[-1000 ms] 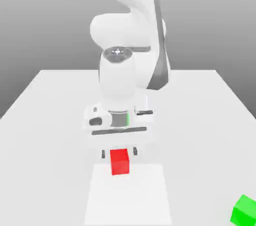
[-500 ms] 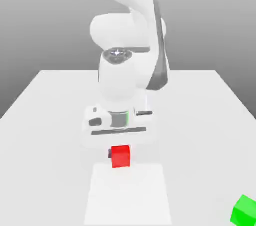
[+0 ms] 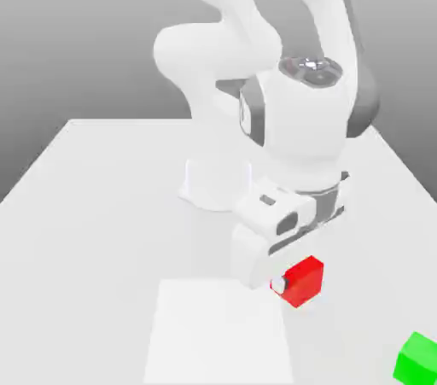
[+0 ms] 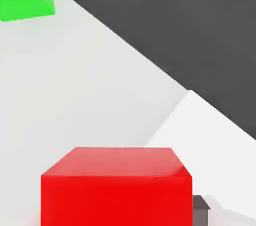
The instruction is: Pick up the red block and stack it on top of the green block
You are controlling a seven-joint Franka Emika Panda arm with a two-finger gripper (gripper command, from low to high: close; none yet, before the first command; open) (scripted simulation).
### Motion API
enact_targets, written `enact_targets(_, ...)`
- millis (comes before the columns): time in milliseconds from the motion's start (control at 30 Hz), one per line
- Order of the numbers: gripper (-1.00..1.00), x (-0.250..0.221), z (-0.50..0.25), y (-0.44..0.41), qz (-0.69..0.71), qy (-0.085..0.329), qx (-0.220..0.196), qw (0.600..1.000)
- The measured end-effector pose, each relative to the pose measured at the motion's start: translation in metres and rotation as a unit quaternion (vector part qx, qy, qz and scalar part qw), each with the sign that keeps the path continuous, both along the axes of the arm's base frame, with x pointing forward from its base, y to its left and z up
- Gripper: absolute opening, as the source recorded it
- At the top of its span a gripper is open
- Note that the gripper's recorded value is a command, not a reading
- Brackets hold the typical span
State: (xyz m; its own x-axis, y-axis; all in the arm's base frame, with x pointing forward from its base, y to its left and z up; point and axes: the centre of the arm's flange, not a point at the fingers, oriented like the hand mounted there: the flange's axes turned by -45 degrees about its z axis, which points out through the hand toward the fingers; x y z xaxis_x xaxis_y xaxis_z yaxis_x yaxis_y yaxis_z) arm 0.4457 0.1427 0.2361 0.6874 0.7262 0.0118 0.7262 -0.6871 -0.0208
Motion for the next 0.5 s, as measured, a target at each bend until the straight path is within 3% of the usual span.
enact_targets(233,-1.00,0.031,0.010,0.113,0.173,-0.004,-0.008,0.985)
enact_targets(367,-1.00,0.034,-0.037,0.132,0.198,-0.005,-0.010,0.980)
enact_targets(400,1.00,0.034,-0.048,0.132,0.199,-0.005,-0.010,0.980)
enact_targets(500,1.00,0.034,-0.048,0.132,0.199,-0.005,-0.010,0.980)
